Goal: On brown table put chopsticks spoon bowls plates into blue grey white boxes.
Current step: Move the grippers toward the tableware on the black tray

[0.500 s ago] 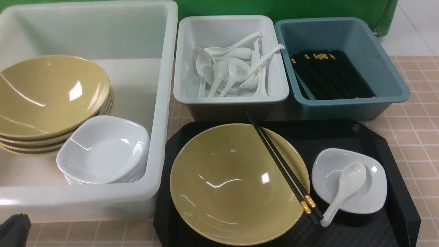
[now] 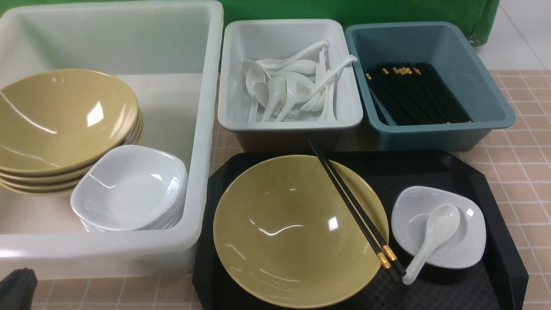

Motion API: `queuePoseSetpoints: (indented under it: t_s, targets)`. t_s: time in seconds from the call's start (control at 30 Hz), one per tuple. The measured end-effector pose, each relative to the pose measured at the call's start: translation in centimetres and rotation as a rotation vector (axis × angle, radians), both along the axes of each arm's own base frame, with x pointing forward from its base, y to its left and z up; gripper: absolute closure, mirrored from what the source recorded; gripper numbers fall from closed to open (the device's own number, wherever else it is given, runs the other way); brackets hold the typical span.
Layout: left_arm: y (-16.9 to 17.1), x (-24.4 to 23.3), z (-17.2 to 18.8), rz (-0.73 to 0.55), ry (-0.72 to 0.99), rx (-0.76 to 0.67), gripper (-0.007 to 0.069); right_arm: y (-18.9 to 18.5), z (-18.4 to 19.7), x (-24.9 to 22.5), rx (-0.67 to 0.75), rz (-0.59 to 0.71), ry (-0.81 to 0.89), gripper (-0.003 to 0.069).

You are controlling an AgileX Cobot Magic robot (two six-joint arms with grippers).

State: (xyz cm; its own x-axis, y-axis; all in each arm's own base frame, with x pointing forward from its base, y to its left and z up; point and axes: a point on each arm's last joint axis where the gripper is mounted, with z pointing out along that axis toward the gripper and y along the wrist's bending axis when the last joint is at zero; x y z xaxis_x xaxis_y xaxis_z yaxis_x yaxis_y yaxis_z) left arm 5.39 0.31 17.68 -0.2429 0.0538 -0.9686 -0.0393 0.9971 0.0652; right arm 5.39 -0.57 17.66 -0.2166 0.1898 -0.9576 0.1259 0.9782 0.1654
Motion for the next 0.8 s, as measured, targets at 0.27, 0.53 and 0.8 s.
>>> queuePoseSetpoints:
  t_s: [0.27, 0.53, 0.8]
  targets:
    - [-0.02, 0.00, 0.00, -0.001, 0.000, -0.008, 0.0624, 0.00, 0.00, 0.00, 0.000, 0.000, 0.000, 0.0417]
    - [-0.17, 0.01, 0.00, -0.004, -0.003, -0.060, 0.0624, 0.00, 0.00, 0.00, 0.000, 0.000, 0.000, 0.0417]
    - [-0.17, 0.01, 0.00, -0.004, -0.003, -0.060, 0.0624, 0.00, 0.00, 0.00, 0.000, 0.000, 0.000, 0.0417]
